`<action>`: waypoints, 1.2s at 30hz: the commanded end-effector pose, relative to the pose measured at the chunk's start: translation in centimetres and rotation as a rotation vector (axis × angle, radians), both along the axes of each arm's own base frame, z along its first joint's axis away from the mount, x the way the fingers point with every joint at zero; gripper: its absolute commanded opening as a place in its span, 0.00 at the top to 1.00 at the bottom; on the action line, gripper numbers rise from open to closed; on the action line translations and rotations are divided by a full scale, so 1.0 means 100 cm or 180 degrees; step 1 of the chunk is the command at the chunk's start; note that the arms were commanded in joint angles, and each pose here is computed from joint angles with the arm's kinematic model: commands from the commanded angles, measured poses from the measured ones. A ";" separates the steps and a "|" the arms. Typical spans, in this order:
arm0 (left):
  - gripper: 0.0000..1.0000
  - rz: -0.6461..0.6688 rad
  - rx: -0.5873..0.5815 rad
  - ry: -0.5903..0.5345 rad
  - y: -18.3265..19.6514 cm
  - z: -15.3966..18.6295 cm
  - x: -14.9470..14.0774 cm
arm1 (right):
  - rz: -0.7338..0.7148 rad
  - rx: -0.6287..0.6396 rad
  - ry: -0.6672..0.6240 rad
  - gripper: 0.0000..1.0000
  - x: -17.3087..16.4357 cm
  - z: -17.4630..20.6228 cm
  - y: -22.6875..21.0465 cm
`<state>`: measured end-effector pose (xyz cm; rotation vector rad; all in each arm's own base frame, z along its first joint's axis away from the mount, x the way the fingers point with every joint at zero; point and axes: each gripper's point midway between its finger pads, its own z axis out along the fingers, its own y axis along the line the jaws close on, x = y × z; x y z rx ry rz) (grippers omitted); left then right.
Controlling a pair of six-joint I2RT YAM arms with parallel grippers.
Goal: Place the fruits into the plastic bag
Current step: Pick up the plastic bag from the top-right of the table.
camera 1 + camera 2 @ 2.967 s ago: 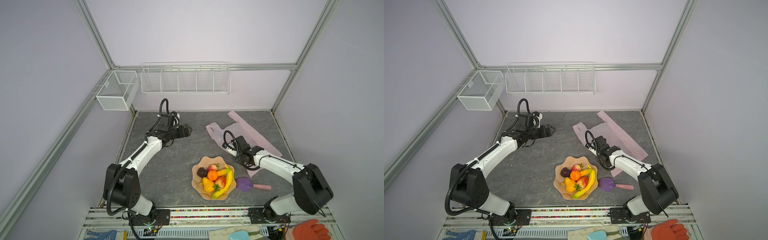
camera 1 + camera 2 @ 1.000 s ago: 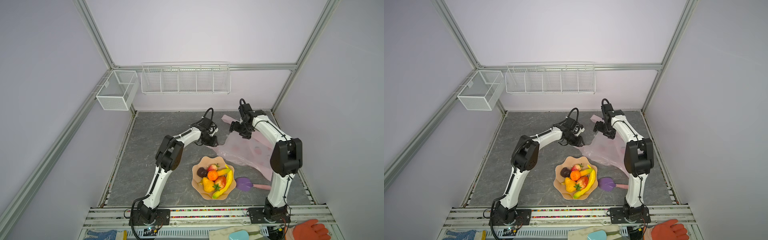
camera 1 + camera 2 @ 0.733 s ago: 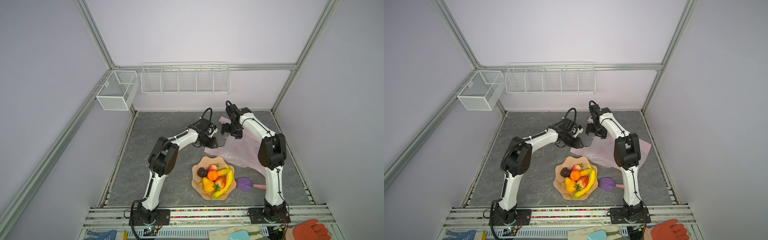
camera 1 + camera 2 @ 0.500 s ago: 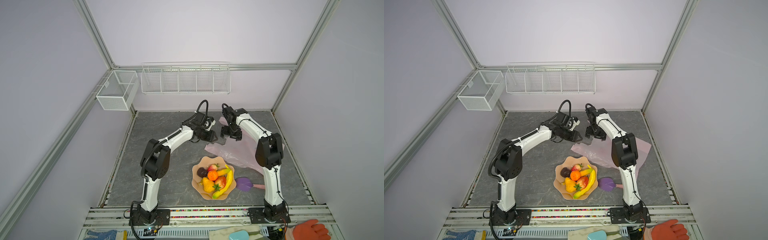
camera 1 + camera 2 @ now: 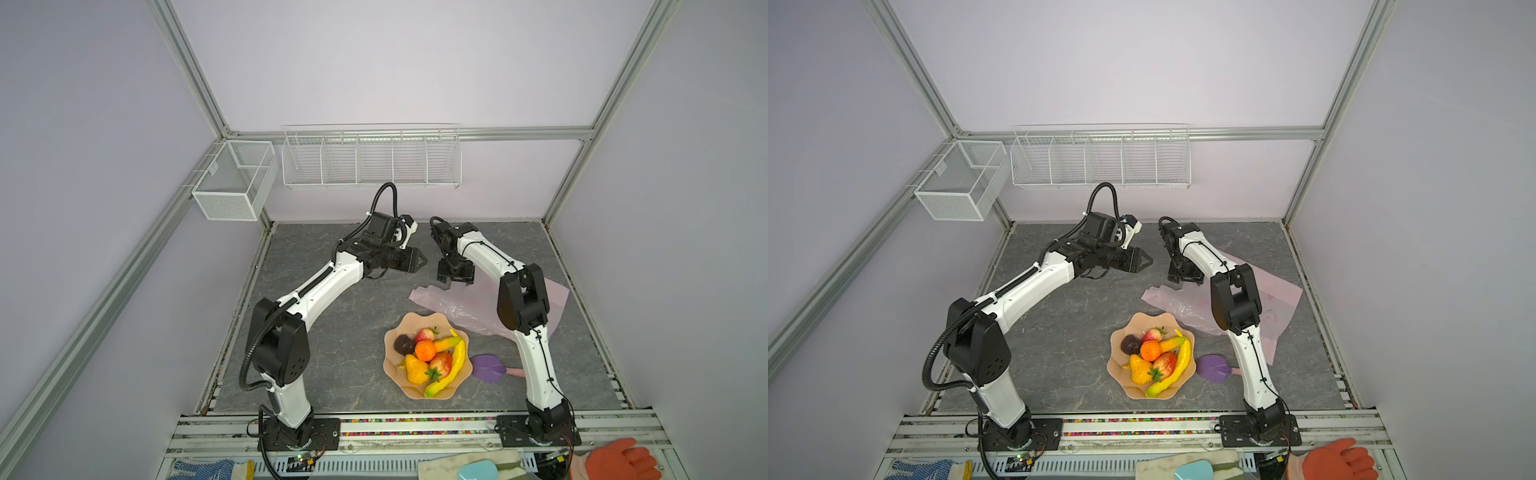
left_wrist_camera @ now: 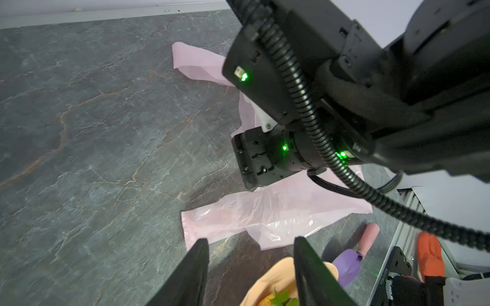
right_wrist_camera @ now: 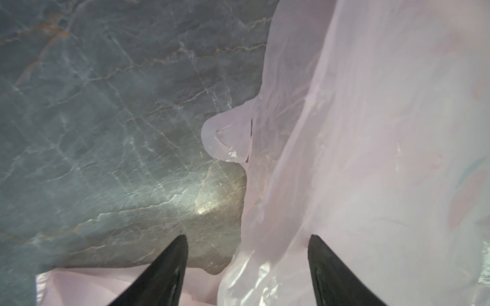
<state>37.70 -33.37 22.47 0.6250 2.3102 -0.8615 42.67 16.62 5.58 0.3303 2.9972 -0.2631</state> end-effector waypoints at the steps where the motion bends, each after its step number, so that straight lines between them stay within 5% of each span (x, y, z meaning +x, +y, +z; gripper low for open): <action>1: 0.47 0.0211 0.0039 -0.0056 0.025 0.007 0.007 | -0.0028 -0.0253 0.0021 0.38 -0.006 0.005 -0.012; 13: 0.47 0.0412 0.0191 -0.0101 0.062 0.001 0.012 | 0.0156 -0.0528 -0.0056 0.93 -0.004 0.025 -0.028; 23: 0.48 0.0675 0.0006 0.0009 0.088 0.004 0.019 | 0.0825 -0.0911 -0.0560 0.94 0.033 0.089 -0.040; 36: 0.47 0.1062 0.0017 -0.0022 0.130 0.010 0.014 | 0.2999 -0.1363 -0.1771 0.94 0.110 0.181 0.031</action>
